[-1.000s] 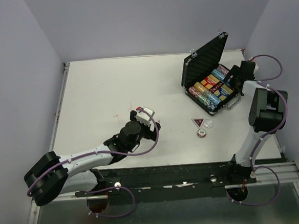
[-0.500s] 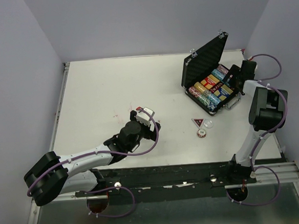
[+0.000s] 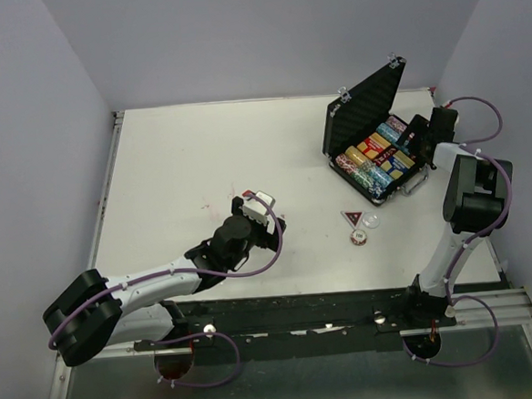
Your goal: Pack up texas hold em set
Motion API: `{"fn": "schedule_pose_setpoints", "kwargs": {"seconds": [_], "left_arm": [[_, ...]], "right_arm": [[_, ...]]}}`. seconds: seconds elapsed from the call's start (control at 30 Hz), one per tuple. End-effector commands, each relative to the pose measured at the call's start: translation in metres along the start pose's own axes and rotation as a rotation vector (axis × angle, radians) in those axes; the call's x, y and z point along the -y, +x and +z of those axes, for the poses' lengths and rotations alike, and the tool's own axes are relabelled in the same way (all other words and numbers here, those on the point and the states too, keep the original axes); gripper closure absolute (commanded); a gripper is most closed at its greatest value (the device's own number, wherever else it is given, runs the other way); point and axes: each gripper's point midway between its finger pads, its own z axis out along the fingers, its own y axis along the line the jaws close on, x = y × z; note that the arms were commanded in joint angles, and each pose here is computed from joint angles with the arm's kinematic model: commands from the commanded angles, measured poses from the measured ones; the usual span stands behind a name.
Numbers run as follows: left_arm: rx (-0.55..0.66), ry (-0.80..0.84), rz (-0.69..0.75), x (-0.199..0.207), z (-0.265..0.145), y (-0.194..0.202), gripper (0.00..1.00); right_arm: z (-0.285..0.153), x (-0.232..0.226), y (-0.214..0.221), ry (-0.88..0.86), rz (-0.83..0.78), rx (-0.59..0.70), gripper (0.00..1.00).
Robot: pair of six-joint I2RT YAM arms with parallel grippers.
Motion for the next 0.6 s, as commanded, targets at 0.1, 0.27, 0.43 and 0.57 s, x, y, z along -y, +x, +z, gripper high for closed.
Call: {"fn": "schedule_pose_setpoints", "kwargs": {"seconds": [0.1, 0.27, 0.43, 0.57], "left_arm": [[0.007, 0.004, -0.011, 0.003, 0.004, -0.008, 0.01], [0.007, 0.004, -0.012, 0.003, 0.004, -0.008, 0.01], [0.005, 0.008, -0.01, 0.003, 0.004, -0.007, 0.01], [0.006, 0.007, -0.011, 0.003, 0.004, -0.008, 0.01]], "right_arm": [[-0.011, -0.02, -0.019, -0.062, 0.022, 0.052, 0.14], [-0.021, -0.022, -0.025, -0.064, 0.03, 0.07, 0.14], [-0.025, -0.025, -0.032, -0.068, 0.033, 0.085, 0.14], [-0.019, -0.017, -0.024, -0.033, 0.035, 0.061, 0.14]]}}
